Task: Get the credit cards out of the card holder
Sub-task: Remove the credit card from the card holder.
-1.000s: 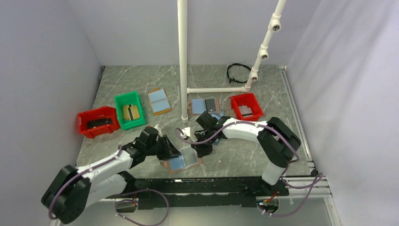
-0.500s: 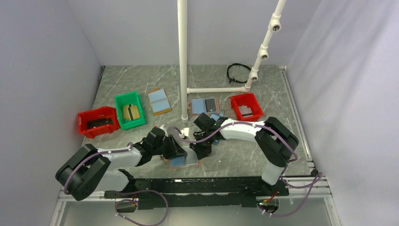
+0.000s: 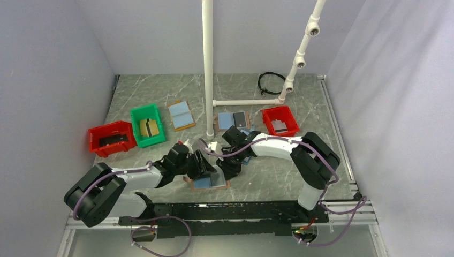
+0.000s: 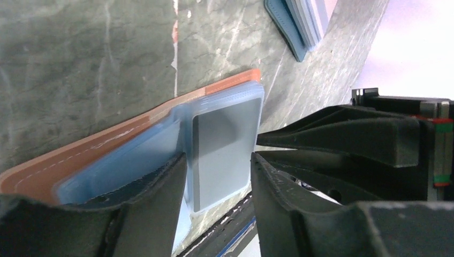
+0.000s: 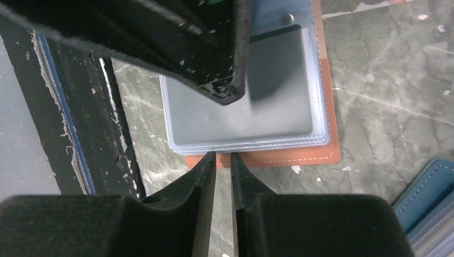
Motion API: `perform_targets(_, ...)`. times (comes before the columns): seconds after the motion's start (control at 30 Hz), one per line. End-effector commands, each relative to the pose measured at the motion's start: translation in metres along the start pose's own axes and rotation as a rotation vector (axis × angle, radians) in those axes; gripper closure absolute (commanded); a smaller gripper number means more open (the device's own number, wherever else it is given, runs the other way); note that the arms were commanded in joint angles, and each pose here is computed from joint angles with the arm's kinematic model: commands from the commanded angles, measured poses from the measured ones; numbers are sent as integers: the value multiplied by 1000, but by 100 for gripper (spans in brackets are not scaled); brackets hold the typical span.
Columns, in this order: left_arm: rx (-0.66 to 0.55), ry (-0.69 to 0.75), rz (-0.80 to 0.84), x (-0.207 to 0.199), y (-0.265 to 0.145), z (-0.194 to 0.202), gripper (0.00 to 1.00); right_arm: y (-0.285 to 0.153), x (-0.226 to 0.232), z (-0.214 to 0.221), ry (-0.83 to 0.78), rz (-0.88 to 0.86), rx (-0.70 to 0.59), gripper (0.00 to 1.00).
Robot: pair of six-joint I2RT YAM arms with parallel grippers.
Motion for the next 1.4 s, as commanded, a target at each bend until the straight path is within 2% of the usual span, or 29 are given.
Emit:
perform_targets(0.0,32,57,-62,8,2,7,43,-16,-8,-39,-33,12,-141,81)
perform_targets(0.17,17,100,-100,8,-1,10,35,-19,-2,-41,9,-74,-171,79)
perform_targets(0.63,-6,87,-34,-15,3,17,29,-21,6,-46,104,-185,-222,76)
perform_targets(0.77,-11,64,-47,-12,5,17,34,-23,6,-47,113,-193,-232,76)
perform_targets(0.87,-13,54,-46,-11,5,17,50,-23,5,-47,116,-188,-231,77)
perform_targets(0.93,-15,50,-53,-10,4,17,56,-22,2,-45,122,-172,-221,77)
perform_targets(1.37,-45,15,11,-4,-11,22,55,-18,-13,-36,144,-98,-177,76)
Point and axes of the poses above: each gripper's point midway between its finger pads, its own y axis out along the fingers, its own x axis along the line the jaws close on, z = x × y, the point moved 3 cm from there along -y, back along the fingers, and after that the axes turned 3 degrees about -y, right-handed, at the moved point
